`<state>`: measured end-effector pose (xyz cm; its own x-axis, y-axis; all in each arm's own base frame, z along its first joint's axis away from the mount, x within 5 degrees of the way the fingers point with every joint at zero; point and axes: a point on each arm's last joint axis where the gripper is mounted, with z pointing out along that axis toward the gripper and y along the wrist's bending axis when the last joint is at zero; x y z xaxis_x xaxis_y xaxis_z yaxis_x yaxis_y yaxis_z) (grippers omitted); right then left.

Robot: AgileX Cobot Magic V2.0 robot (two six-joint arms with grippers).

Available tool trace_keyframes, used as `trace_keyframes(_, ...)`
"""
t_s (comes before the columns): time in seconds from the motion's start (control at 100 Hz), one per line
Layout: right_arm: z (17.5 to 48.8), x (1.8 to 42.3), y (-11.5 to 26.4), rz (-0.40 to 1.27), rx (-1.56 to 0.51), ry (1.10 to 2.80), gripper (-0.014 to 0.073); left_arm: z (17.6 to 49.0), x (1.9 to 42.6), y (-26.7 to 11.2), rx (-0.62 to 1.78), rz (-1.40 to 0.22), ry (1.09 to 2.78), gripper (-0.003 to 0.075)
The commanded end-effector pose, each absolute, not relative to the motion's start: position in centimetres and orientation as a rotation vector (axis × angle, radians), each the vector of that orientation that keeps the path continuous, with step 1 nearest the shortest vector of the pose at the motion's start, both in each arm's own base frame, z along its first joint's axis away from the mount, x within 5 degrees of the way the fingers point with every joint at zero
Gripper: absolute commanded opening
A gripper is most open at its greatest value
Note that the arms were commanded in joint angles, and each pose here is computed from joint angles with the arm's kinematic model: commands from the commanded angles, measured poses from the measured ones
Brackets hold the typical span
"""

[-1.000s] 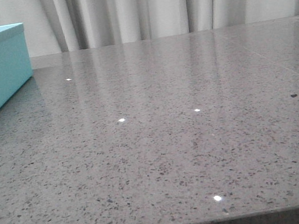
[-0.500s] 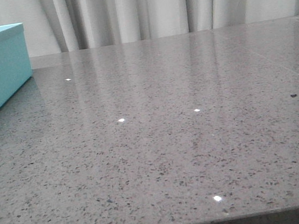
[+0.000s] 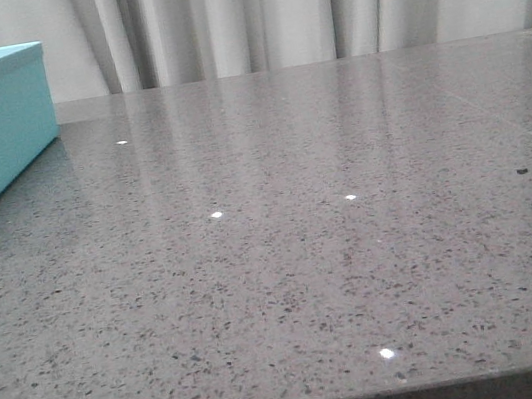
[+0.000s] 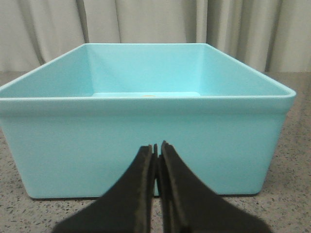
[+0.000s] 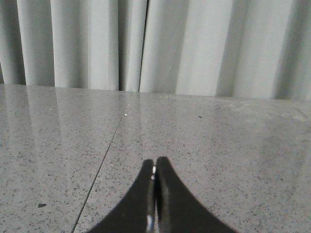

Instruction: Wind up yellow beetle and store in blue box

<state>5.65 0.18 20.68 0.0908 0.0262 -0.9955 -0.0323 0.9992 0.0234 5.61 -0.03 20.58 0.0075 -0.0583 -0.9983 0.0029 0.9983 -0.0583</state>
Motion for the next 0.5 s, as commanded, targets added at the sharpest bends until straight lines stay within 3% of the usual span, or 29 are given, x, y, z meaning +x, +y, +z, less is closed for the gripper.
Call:
trace_keyframes(0.0, 21.73, 5.29, 0.16, 0.037, -0.007, 1.386, -0.0069, 20.71, 5.42, -0.03, -0.048, -0.060, 1.478, -0.0018)
trace_keyframes(0.49, 21.60, 5.31, 0.15, 0.057, 0.011, 1.402, -0.0069, 20.71, 5.42, -0.03, -0.048, -0.060, 1.478, -0.0019)
